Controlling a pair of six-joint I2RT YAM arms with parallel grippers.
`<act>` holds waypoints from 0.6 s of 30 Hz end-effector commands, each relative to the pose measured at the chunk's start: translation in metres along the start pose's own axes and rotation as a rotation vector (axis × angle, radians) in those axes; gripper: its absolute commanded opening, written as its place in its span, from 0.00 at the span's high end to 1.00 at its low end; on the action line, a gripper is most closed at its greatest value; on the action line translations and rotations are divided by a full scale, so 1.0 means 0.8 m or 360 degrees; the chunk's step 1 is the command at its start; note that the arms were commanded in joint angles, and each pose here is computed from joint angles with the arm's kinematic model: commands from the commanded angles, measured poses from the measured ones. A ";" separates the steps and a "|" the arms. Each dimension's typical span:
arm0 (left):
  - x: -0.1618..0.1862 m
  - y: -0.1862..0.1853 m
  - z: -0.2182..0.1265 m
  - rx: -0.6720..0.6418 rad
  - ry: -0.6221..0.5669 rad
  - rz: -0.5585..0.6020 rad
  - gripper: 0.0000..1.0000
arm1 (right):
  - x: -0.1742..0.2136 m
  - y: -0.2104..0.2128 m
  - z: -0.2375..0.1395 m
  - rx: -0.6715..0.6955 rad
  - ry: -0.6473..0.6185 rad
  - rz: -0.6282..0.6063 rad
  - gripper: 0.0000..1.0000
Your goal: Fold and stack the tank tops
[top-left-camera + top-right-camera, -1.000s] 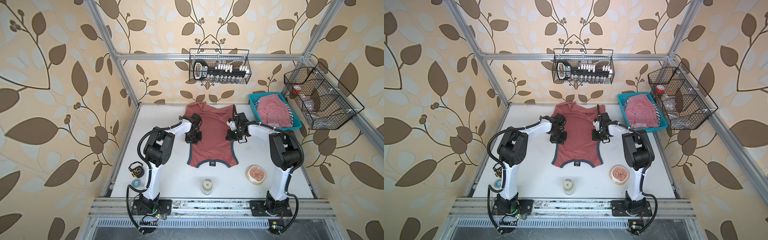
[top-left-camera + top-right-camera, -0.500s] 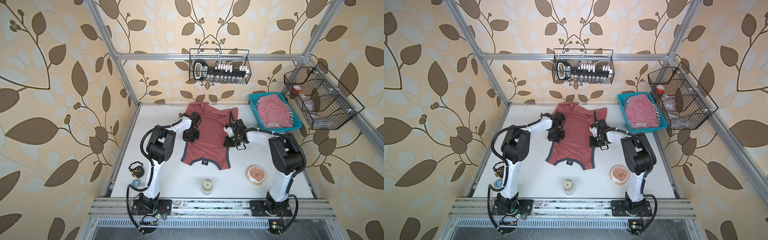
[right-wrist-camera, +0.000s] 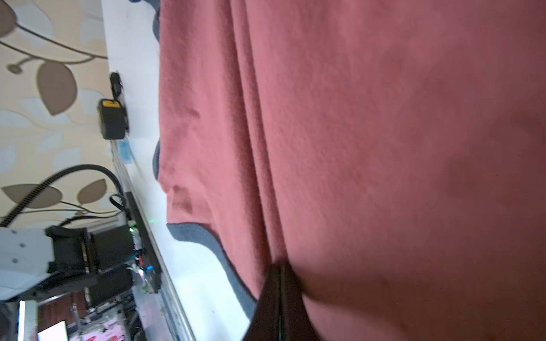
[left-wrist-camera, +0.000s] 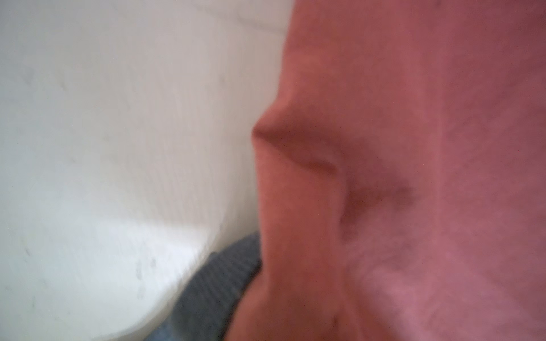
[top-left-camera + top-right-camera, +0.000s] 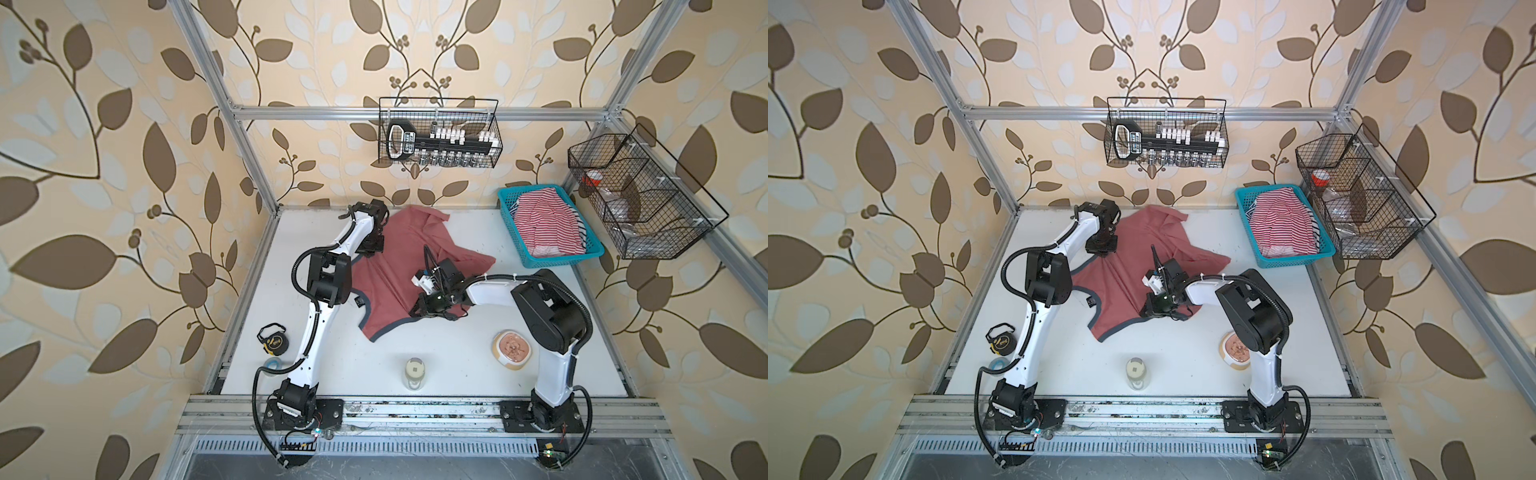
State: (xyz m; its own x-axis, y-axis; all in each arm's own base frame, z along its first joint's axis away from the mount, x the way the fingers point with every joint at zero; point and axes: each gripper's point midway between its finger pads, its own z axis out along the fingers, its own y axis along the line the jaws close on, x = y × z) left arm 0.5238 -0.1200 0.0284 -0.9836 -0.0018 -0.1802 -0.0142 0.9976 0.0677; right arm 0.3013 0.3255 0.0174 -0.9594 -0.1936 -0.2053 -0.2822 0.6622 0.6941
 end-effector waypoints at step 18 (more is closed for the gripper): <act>-0.005 0.009 -0.238 0.0339 -0.0646 -0.0034 0.81 | -0.085 -0.024 -0.185 0.0254 -0.0400 -0.0001 0.69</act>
State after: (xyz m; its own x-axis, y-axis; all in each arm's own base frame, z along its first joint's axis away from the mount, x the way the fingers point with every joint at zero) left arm 0.5224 -0.1163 0.2197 -0.8044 -0.0337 -0.5931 0.0345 0.9941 -0.1033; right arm 0.3783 0.2589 0.1514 -0.9042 0.0370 -0.4255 -0.3057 0.6397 0.7052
